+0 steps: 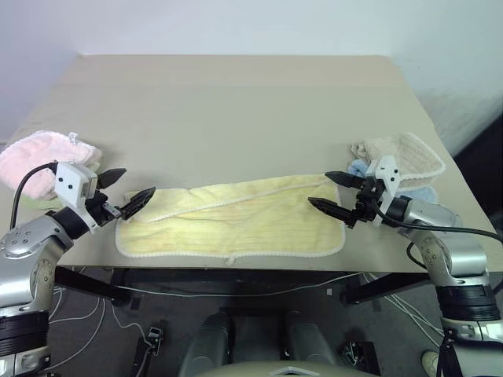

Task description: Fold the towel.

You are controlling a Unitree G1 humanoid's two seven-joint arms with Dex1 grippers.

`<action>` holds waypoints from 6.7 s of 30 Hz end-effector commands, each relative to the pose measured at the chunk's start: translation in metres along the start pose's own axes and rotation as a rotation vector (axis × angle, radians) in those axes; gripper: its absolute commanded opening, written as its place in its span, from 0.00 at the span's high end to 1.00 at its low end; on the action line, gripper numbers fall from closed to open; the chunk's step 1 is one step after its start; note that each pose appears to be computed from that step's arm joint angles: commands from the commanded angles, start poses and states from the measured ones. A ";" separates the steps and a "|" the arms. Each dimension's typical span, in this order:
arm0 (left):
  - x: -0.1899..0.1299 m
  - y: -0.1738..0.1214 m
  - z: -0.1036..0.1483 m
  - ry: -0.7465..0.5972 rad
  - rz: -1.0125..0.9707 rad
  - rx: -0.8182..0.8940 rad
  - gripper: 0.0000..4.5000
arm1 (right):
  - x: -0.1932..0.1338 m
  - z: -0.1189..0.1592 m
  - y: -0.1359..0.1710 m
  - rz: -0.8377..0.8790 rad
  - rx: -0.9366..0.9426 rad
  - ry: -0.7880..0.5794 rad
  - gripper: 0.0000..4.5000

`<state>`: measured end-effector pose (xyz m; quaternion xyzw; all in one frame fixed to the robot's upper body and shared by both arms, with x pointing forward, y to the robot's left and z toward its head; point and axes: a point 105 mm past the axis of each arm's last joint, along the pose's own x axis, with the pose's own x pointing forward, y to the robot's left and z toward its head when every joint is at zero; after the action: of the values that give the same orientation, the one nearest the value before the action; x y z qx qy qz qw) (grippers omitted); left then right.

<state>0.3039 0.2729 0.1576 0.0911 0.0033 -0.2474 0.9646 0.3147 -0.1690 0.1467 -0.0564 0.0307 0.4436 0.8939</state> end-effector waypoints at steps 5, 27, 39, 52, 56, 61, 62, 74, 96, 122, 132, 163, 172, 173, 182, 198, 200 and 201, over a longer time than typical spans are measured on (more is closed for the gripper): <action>0.003 0.008 0.010 -0.032 0.037 0.022 0.00 | -0.002 0.019 0.002 -0.011 -0.043 -0.061 0.02; -0.030 0.018 0.021 0.236 -0.403 0.273 0.00 | 0.023 0.010 0.005 -0.005 -0.014 -0.103 0.02; -0.018 0.012 -0.010 0.419 -0.675 0.645 0.00 | 0.018 0.002 0.014 -0.037 0.009 -0.112 0.02; 0.000 0.017 -0.024 0.441 -0.742 0.880 0.00 | 0.012 0.000 0.019 -0.070 0.025 -0.115 0.02; 0.002 0.015 -0.031 0.444 -0.756 0.911 0.00 | 0.013 0.000 0.019 -0.075 0.026 -0.118 0.02; 0.010 0.018 -0.029 0.413 -0.700 0.920 0.28 | 0.012 0.002 0.020 -0.078 0.027 -0.120 0.01; 0.010 0.019 -0.029 0.411 -0.693 0.918 0.36 | 0.011 0.002 0.021 -0.078 0.027 -0.120 0.01; 0.005 0.024 -0.019 0.354 -0.595 0.764 0.99 | 0.009 -0.002 0.028 -0.070 0.052 -0.104 0.01; 0.007 0.028 -0.001 0.220 -0.348 0.604 1.00 | 0.010 0.017 -0.027 -0.157 -0.499 0.136 0.00; 0.004 0.019 -0.010 0.179 -0.260 0.547 1.00 | 0.026 -0.013 -0.080 -0.160 -1.048 0.341 0.52; 0.004 0.019 -0.013 0.176 -0.247 0.538 1.00 | 0.026 -0.012 -0.076 -0.137 -1.068 0.341 0.99; -0.012 0.064 0.088 -0.098 -0.133 0.298 1.00 | -0.048 0.133 -0.051 -0.057 -0.702 0.021 0.99; -0.071 0.027 0.001 0.319 -0.255 0.105 1.00 | -0.078 0.043 0.009 0.208 -0.362 0.302 0.99; -0.076 0.026 -0.001 0.337 -0.254 0.095 1.00 | -0.082 0.039 0.014 0.227 -0.335 0.317 0.99; -0.090 0.025 -0.002 0.414 -0.268 0.089 1.00 | -0.094 0.029 0.028 0.327 -0.241 0.397 0.99; 0.007 0.075 -0.008 0.337 -0.032 0.384 1.00 | -0.027 0.020 -0.064 0.070 -0.479 0.395 0.99; 0.019 0.077 -0.011 0.337 -0.019 0.412 1.00 | -0.020 0.019 -0.071 0.054 -0.498 0.395 0.99; 0.024 0.079 -0.012 0.337 -0.008 0.420 1.00 | -0.017 0.018 -0.074 0.048 -0.504 0.395 0.99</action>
<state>0.3597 0.3215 0.1559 0.3097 0.1132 -0.2564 0.9086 0.3572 -0.2171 0.1650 -0.3425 0.1016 0.4594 0.8132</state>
